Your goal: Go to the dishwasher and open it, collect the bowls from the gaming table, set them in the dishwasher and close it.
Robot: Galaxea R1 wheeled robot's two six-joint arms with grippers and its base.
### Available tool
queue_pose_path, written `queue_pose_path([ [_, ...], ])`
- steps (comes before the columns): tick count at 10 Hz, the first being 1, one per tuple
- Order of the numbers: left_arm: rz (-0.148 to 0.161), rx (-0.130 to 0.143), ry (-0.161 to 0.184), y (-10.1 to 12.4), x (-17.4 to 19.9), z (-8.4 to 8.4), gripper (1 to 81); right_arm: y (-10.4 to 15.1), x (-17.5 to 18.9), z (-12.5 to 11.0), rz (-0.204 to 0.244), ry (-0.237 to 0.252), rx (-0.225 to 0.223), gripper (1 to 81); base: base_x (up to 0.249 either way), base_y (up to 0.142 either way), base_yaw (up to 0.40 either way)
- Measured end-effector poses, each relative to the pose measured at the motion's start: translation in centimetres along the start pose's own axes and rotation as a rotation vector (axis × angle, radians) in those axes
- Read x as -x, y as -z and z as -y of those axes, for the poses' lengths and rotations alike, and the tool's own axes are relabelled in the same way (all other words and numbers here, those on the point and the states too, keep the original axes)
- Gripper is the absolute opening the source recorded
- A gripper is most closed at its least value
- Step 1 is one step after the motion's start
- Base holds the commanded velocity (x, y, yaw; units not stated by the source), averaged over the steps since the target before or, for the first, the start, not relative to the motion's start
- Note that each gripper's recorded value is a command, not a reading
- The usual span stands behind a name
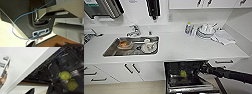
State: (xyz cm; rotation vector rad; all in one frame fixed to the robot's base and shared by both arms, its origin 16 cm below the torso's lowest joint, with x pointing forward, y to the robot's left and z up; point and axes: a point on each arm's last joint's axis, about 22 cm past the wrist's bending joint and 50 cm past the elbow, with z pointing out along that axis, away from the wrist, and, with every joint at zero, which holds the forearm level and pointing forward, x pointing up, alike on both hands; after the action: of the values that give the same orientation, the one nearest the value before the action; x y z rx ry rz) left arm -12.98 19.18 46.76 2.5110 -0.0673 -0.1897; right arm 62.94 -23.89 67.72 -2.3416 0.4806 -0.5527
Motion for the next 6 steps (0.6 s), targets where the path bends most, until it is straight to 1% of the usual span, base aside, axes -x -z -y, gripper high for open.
queue_pose_path([
  [2,0.000,0.000,0.000,0.00,0.03,-0.01,81.1,0.23,-0.07,-0.05,0.000,-0.002,0.000,81.1,0.000,0.000,0.000],
  [4,0.000,0.000,0.000,0.00,0.00,0.00,81.1,0.32,0.46,0.65,0.011,-0.004,-0.016,81.1,0.000,0.000,0.000],
  [6,0.000,0.000,0.000,-0.02,-0.01,-0.03,81.1,1.01,0.41,0.39,0.012,-0.005,-0.016,81.1,0.000,0.000,0.000],
])
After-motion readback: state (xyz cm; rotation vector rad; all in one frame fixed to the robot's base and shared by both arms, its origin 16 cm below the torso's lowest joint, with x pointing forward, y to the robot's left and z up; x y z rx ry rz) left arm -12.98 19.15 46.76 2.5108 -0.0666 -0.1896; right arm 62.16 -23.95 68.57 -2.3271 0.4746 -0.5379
